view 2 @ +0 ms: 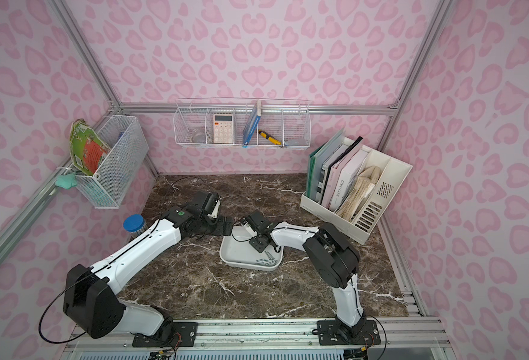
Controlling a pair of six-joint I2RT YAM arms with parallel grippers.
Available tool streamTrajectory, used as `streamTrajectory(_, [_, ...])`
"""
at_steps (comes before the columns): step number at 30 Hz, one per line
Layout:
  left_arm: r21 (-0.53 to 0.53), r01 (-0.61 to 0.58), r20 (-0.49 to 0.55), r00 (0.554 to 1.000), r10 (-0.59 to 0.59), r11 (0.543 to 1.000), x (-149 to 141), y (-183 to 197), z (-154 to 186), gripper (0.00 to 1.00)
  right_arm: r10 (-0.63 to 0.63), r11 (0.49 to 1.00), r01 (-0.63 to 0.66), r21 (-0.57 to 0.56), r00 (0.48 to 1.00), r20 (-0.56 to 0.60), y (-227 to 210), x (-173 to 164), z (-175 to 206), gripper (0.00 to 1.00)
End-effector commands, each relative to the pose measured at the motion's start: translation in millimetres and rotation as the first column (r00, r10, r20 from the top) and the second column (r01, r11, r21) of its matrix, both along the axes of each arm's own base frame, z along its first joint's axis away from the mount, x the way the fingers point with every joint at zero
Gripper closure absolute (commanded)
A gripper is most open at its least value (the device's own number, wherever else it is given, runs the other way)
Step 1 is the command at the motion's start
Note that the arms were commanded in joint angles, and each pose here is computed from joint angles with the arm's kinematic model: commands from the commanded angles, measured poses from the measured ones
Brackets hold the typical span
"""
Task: Take out the screws from the storage box
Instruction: Pick up the screw from the storage box.
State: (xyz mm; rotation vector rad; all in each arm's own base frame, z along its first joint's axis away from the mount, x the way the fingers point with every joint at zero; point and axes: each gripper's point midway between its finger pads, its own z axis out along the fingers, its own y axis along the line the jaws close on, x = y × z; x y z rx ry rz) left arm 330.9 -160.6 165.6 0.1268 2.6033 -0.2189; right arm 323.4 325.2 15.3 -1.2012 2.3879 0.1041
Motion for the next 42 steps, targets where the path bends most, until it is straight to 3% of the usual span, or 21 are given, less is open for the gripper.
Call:
streamTrajectory(1, [0.005,-0.005,0.005,1.0,0.005,1.0,1.1,1.2,2.2,0.05,-0.018,0.995,0.003,-0.103,0.989,-0.147,-27.2,-30.8,-28.9,0.83])
streamTrajectory(11, [0.022,-0.019,0.016,1.0,0.018,1.0,2.2,5.1,3.8,0.06,-0.03,0.997,0.024,-0.071,0.996,-0.089,-24.8,-23.0,-6.2,0.92])
streamTrajectory(19, [0.05,-0.071,0.072,0.995,0.068,0.996,4.1,18.1,12.7,0.06,-0.044,0.996,0.046,0.075,0.999,-0.02,-11.6,-17.9,42.5,0.92])
streamTrajectory(29, [-0.017,-0.015,0.072,0.997,0.016,1.0,1.7,4.2,15.9,0.06,-0.072,0.963,0.078,0.259,0.997,-0.03,-11.9,-25.4,86.6,0.93])
streamTrajectory(36, [-0.117,0.055,0.041,0.998,-0.05,0.992,-4.0,-17.7,15.7,0.06,-0.232,0.872,0.222,0.436,0.972,-0.032,-58.3,-15.0,141.1,0.92])
streamTrajectory(42, [-0.186,0.095,0.008,0.995,-0.095,0.978,-8.0,-32.8,12.4,0.06,-0.436,0.834,0.416,0.362,0.899,-0.027,-122.0,-5.8,130.5,0.92])
